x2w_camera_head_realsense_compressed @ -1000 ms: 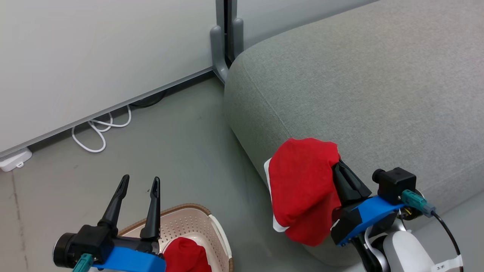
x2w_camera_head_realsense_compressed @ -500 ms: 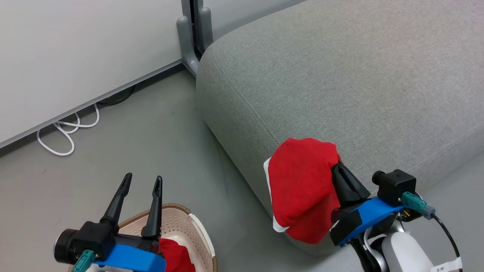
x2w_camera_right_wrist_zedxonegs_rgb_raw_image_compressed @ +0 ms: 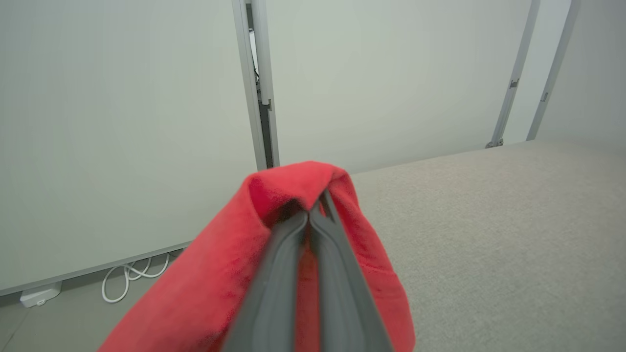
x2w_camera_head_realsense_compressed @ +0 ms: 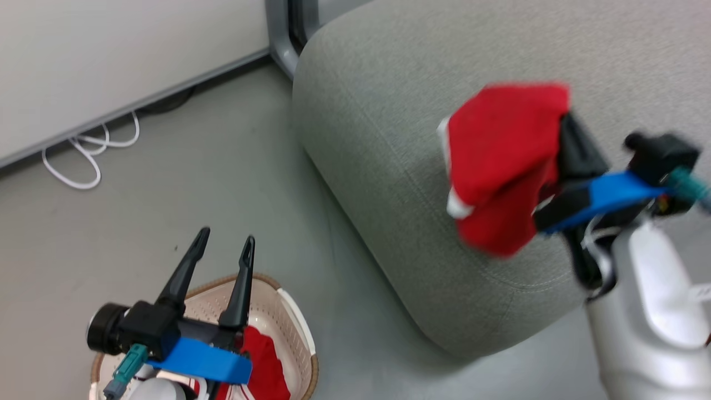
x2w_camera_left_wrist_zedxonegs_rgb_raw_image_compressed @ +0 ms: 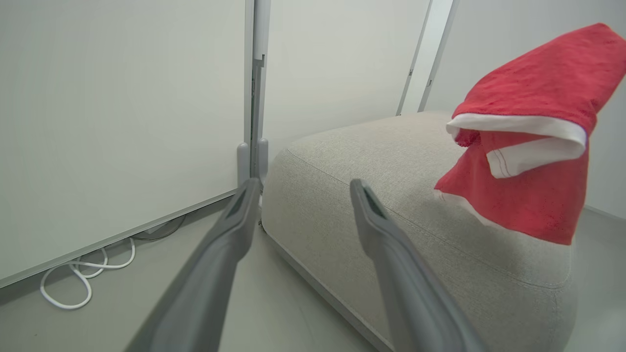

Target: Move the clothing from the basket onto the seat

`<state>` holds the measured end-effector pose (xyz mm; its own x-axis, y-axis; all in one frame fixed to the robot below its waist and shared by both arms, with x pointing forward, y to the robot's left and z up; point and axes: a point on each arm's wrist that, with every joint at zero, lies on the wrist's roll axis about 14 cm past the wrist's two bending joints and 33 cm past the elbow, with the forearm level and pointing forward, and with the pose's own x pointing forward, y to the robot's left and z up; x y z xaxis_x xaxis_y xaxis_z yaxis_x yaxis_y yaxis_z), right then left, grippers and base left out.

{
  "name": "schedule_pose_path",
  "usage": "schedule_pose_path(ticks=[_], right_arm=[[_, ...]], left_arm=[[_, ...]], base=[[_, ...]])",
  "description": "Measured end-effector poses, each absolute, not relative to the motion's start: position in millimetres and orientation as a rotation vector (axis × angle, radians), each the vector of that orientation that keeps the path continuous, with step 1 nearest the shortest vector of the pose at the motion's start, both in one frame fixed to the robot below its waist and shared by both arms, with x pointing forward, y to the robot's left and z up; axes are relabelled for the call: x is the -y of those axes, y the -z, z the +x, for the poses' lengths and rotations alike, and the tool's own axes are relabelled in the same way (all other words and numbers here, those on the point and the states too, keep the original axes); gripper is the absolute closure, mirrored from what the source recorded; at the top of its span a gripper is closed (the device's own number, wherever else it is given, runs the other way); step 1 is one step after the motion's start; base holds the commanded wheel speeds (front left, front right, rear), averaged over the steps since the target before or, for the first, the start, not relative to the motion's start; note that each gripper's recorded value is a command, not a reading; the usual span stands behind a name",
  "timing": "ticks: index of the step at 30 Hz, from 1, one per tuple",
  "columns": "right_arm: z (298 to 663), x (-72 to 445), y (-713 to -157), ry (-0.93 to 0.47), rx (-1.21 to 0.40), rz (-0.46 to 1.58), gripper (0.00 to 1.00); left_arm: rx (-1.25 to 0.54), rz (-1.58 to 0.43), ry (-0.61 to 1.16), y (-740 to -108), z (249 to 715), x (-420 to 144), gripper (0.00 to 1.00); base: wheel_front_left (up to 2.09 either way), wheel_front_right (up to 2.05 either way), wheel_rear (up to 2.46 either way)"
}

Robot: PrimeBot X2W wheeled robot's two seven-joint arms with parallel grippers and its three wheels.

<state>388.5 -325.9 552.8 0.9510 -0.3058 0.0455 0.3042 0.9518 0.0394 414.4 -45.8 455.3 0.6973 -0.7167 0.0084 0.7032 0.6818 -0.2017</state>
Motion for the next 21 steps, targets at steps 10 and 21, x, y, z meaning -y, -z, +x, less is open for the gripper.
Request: schedule_pose_path(ticks=[10,21], right_arm=[[472,393,-588,0.398,0.110,-0.077,1.00],[517,461,-540,0.541,0.012,-0.195,1.00]], left_arm=[[-0.069,-0.214,0.798,-430,453,41,0.00],[-0.142,-0.217,0.748,-378,474,16,0.00]], base=[[0.00,0.00,0.00],[0.00,0.00,0.00]])
